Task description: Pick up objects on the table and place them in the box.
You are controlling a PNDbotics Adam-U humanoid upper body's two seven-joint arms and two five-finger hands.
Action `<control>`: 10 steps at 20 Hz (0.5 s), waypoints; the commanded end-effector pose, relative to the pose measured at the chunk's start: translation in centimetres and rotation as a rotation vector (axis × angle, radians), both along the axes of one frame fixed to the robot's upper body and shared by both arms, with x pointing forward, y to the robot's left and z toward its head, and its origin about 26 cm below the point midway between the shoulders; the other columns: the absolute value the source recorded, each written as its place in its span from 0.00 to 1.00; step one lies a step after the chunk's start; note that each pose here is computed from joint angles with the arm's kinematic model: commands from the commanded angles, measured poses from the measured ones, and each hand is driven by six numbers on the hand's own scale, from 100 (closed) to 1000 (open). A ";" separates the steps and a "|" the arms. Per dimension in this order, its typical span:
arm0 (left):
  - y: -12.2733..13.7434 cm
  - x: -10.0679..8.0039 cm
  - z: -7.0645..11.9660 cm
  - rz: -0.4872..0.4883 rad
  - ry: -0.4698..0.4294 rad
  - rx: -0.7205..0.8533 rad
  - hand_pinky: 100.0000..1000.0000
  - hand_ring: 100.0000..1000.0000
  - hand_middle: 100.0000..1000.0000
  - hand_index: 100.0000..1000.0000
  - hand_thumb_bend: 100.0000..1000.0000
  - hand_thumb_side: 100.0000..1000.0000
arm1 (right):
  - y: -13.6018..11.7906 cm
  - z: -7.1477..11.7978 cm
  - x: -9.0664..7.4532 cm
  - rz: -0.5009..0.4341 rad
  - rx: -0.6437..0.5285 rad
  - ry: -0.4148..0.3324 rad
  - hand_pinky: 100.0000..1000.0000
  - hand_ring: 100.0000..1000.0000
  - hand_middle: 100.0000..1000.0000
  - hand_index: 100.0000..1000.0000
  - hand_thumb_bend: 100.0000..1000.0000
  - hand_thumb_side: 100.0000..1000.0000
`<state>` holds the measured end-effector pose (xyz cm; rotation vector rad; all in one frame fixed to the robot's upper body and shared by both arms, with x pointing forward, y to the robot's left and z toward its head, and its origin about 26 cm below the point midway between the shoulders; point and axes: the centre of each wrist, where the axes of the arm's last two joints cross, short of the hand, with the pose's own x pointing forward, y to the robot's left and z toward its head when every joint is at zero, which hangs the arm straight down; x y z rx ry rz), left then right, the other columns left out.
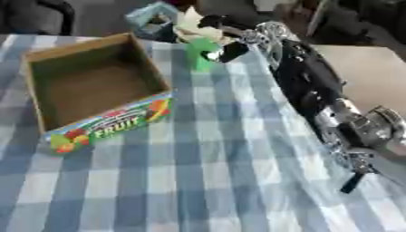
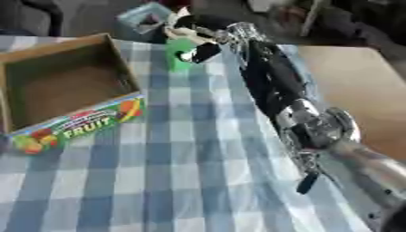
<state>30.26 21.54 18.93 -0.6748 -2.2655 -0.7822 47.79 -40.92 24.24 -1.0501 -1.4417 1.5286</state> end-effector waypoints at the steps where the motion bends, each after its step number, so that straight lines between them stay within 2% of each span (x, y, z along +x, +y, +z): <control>1: -0.1 -0.2 0.8 -0.012 -0.035 0.004 0.74 0.66 0.60 0.79 0.00 0.57 | -1.2 2.1 -0.6 -0.029 -0.016 -0.053 0.94 0.97 1.00 1.00 0.17 0.65; 10: -0.1 -0.2 0.8 -0.009 -0.041 0.005 0.74 0.66 0.60 0.79 0.00 0.58 | -2.1 2.3 -0.9 -0.044 -0.001 -0.078 0.93 0.96 1.00 1.00 0.13 0.64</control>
